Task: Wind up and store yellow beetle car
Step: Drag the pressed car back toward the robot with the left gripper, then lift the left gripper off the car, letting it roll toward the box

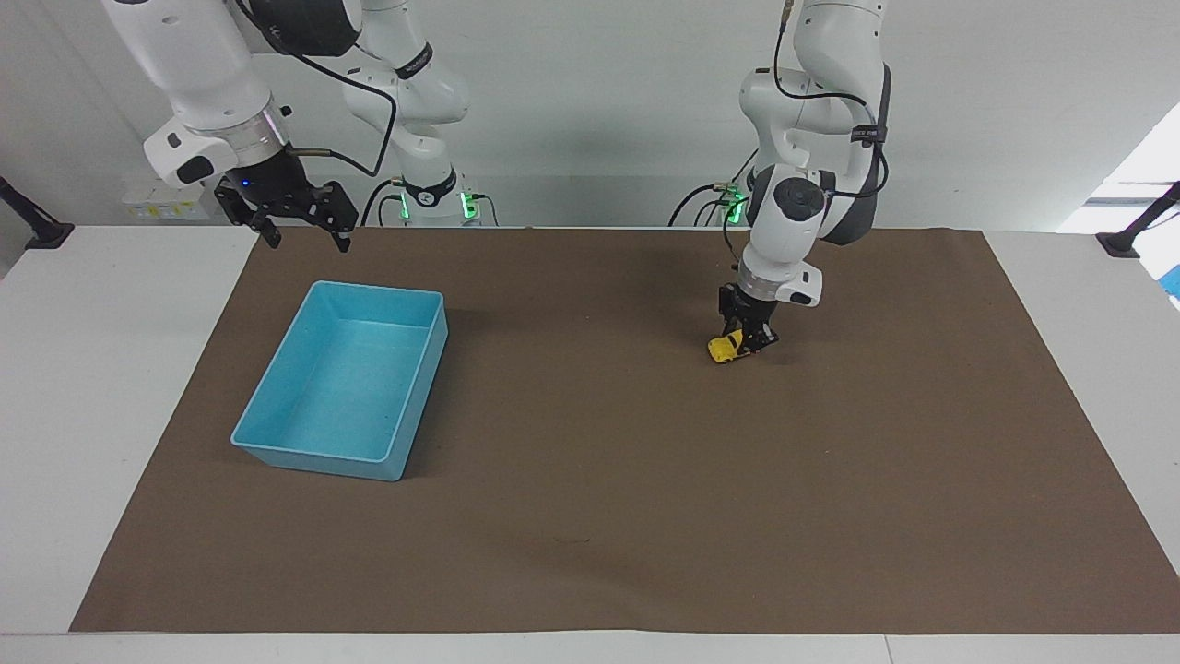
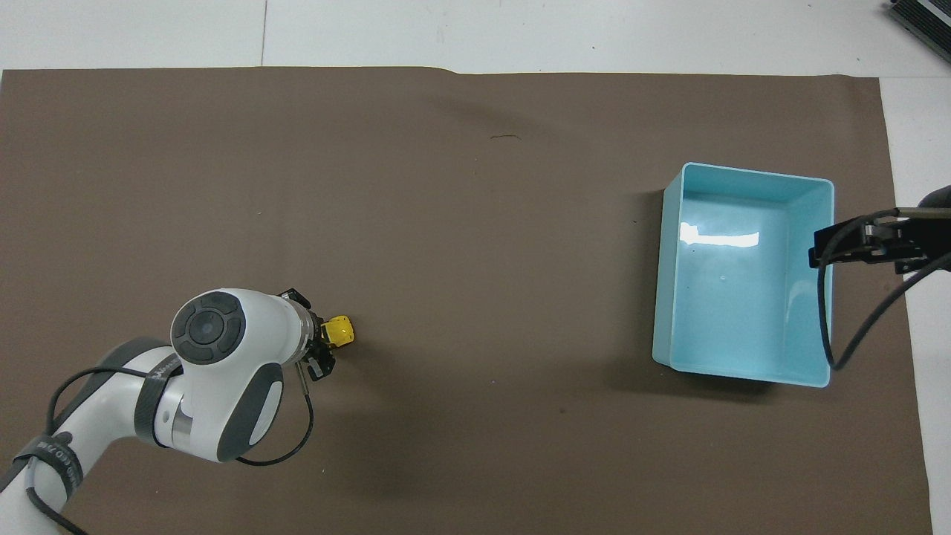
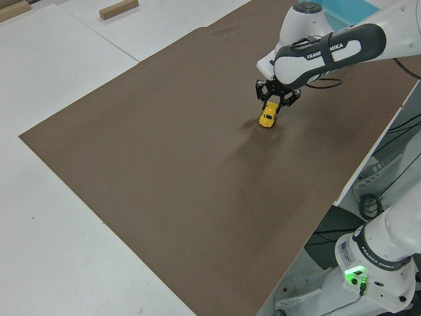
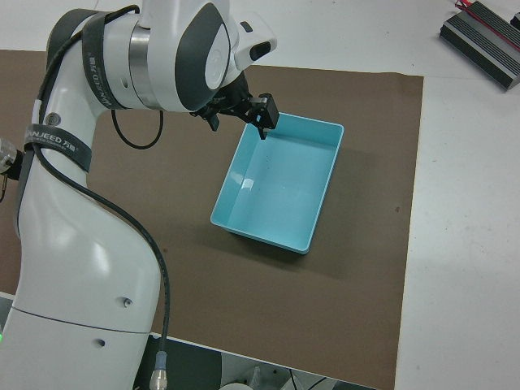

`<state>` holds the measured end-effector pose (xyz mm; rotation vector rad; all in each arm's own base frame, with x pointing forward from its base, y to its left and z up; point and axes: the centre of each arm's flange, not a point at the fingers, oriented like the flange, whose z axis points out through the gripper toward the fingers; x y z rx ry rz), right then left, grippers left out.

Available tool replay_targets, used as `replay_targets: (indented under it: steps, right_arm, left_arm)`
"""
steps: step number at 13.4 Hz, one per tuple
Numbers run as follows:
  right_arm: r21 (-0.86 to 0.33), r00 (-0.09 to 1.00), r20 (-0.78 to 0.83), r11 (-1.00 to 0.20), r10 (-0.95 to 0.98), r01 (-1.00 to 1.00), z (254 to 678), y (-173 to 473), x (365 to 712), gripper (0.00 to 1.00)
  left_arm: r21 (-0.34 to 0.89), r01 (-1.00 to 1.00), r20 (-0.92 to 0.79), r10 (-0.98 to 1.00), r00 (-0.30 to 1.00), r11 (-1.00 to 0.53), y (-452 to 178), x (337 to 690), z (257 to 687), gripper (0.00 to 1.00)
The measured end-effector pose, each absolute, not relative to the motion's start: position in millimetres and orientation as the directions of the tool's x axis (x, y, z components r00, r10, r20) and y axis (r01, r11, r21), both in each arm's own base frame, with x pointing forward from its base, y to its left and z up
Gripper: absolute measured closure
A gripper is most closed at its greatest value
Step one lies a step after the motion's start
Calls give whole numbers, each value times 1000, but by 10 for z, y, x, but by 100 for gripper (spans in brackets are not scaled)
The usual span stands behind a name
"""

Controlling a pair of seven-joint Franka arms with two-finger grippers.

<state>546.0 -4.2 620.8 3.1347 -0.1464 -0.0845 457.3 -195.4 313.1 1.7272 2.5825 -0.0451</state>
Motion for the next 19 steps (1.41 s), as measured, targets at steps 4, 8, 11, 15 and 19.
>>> replay_targets:
  steps: [4, 8, 11, 15, 19]
  right_arm:
    - [5, 994, -54, -996, -93, -93, 6208, -42, 5460, 0]
    - [5, 994, -54, -996, -93, -93, 6208, -42, 5460, 0]
    - [5, 994, -54, -996, -93, -93, 6208, -42, 5460, 0]
    - [5, 994, -54, -996, -93, -93, 6208, -42, 5460, 0]
    - [5, 994, -54, -996, -93, -93, 6208, -42, 5460, 0]
  left_arm:
    - [-18, 923, -28, 923, -385, 384, -1910, 4577, 3071, 48]
    - [-58, 912, 10, 914, -406, 406, -1733, 4773, 2921, 2]
    - [-49, 913, 2, 914, -405, 405, -1766, 4896, 3082, 0]
    - [-4, 932, 20, 931, -363, 363, -1786, 4979, 3192, 0]
    - [16, 940, 35, 939, -342, 341, -1789, 5011, 3234, 0]
